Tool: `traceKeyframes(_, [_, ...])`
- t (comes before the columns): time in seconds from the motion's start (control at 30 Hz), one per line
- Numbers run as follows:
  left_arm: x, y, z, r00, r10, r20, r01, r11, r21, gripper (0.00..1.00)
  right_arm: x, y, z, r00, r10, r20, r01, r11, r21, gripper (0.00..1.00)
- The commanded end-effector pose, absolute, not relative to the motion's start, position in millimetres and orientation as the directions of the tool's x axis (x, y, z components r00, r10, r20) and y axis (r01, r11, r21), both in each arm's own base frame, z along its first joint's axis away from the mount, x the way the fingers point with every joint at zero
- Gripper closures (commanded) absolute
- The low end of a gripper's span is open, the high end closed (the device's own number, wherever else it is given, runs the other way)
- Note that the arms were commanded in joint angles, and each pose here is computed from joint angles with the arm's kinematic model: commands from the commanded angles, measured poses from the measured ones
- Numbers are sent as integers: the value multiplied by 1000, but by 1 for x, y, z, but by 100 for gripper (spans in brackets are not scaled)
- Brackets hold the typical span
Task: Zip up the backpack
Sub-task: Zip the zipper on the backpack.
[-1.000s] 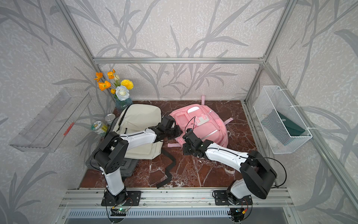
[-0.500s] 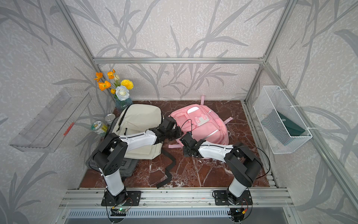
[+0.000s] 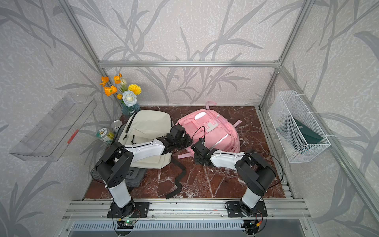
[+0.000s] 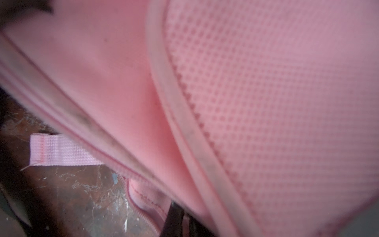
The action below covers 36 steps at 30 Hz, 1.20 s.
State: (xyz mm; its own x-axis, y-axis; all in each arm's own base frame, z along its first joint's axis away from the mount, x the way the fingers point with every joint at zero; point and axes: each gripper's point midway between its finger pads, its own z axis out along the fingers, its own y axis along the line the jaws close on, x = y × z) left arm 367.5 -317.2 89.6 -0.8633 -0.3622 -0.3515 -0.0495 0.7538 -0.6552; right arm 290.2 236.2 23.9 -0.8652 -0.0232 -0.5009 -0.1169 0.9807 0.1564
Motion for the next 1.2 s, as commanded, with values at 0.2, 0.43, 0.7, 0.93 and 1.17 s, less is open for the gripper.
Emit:
traceKeyframes(0.2, [377, -319, 110, -883, -294, -366, 12, 765, -643, 100, 277, 192, 61, -829, 31, -558, -44, 992, 120, 100])
traceKeyframes(0.43, [404, -307, 108, -855, -298, -424, 16, 803, -596, 100, 236, 182, 52, -908, -5, -420, -46, 995, 88, 100])
traceKeyframes(0.7, [421, -299, 89, -846, -280, -454, 9, 844, -537, 100, 212, 182, 89, -914, 24, -405, -62, 978, 198, 100])
traceKeyframes(0.93, [424, -301, 90, -851, -308, -424, -6, 815, -580, 100, 200, 156, 68, -925, 20, -380, -20, 995, 102, 100])
traceKeyframes(1.17, [427, -297, 98, -847, -301, -439, 5, 820, -572, 100, 210, 140, 85, -884, 21, -467, -6, 998, 55, 100])
